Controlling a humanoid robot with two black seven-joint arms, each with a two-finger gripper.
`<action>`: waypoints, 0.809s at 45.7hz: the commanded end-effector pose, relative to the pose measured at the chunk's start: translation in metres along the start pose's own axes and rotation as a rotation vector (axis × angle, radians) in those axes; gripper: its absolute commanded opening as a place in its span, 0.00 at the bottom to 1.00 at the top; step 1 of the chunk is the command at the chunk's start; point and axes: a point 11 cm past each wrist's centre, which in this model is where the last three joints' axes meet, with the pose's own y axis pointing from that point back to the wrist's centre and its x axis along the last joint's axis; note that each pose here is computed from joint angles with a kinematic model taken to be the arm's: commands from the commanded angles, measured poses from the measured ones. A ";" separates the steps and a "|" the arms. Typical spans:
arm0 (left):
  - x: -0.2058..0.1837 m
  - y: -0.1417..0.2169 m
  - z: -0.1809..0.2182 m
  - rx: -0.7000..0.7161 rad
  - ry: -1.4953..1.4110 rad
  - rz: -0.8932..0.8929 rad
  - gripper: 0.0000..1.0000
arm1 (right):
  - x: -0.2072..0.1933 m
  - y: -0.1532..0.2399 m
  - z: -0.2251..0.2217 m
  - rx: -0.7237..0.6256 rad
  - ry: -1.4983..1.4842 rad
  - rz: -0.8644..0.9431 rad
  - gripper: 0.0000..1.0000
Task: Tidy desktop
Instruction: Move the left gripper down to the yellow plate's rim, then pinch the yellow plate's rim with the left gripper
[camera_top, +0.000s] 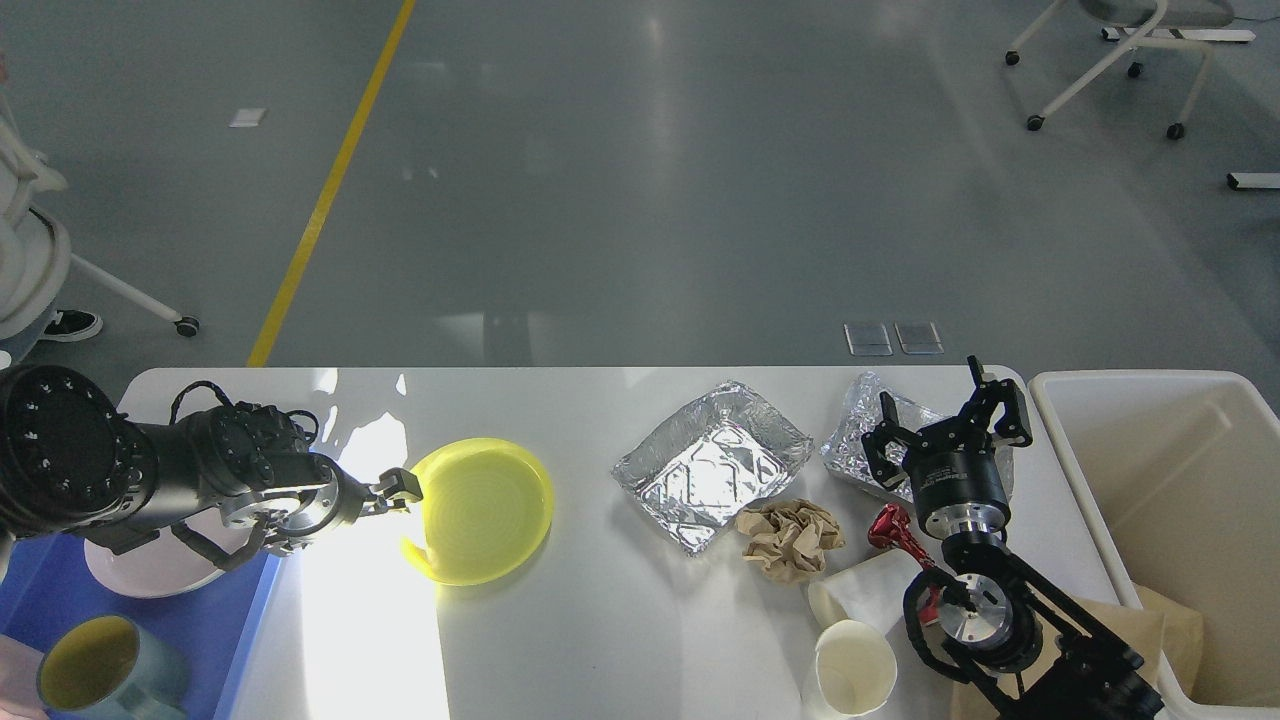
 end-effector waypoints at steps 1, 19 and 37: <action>-0.001 -0.005 0.003 -0.006 -0.002 0.009 0.96 | 0.000 0.000 0.000 0.000 0.000 0.000 1.00; -0.008 -0.012 0.012 -0.025 -0.107 0.041 0.87 | 0.000 0.000 0.000 0.000 -0.001 0.000 1.00; -0.017 -0.019 0.006 -0.010 -0.081 0.026 0.57 | 0.000 0.000 0.000 0.000 0.000 0.000 1.00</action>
